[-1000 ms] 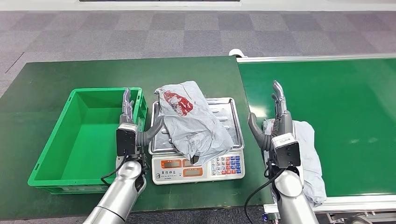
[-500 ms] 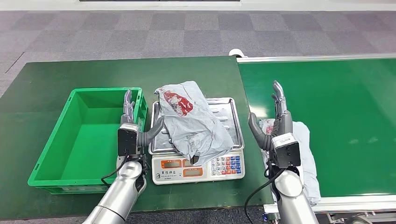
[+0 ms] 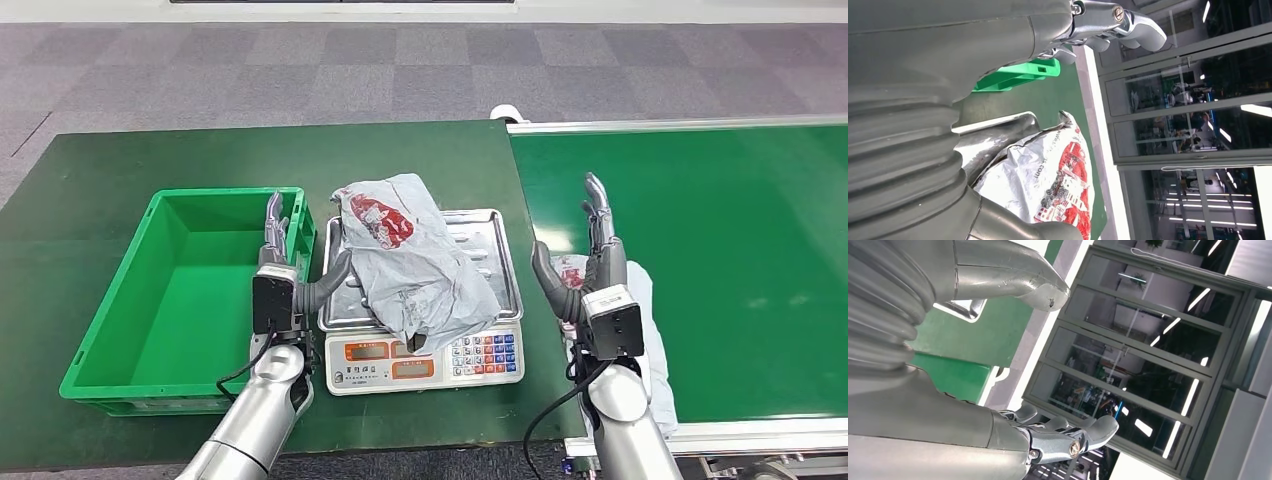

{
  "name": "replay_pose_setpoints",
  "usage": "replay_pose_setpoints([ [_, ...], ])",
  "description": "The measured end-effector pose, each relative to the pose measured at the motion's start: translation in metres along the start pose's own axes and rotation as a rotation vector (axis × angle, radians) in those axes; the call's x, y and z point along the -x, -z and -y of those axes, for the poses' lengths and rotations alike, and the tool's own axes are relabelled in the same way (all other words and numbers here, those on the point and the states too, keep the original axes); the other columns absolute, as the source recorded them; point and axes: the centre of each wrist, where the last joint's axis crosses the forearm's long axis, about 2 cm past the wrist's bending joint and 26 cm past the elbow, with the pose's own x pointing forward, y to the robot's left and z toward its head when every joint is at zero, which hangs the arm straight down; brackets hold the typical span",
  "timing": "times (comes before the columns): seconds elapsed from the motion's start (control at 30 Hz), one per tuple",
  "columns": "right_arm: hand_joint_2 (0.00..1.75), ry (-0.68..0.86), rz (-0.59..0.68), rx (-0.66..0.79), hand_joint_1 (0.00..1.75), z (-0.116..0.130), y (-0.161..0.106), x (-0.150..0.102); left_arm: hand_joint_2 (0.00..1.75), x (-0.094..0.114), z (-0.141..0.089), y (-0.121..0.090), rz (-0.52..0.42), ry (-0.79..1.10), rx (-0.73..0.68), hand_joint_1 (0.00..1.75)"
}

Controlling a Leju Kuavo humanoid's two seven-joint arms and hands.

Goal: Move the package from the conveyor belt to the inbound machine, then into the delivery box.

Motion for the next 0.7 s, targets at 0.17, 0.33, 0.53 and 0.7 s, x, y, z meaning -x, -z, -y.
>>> replay_pose_setpoints([
  [0.17, 1.75, -0.025, -0.039, -0.015, 0.0, 0.0, -0.003, -0.002, 1.75, -0.004, 0.013, 0.009, -0.065, 0.036, 0.147, 0.0],
  [0.33, 1.75, -0.041, -0.084, -0.03, 0.0, 0.001, -0.012, -0.011, 1.75, -0.033, 0.088, 0.012, -0.223, 0.735, 0.694, 0.0],
  [0.53, 1.75, -0.047, -0.104, 0.02, 0.0, 0.009, -0.015, -0.012, 1.75, -0.039, 0.109, 0.014, -0.1, 0.865, 0.835, 0.0],
  [0.7, 1.75, -0.051, -0.112, 0.037, 0.0, 0.011, -0.016, -0.011, 1.75, -0.039, 0.111, 0.017, -0.1, 0.882, 0.878, 0.0],
])
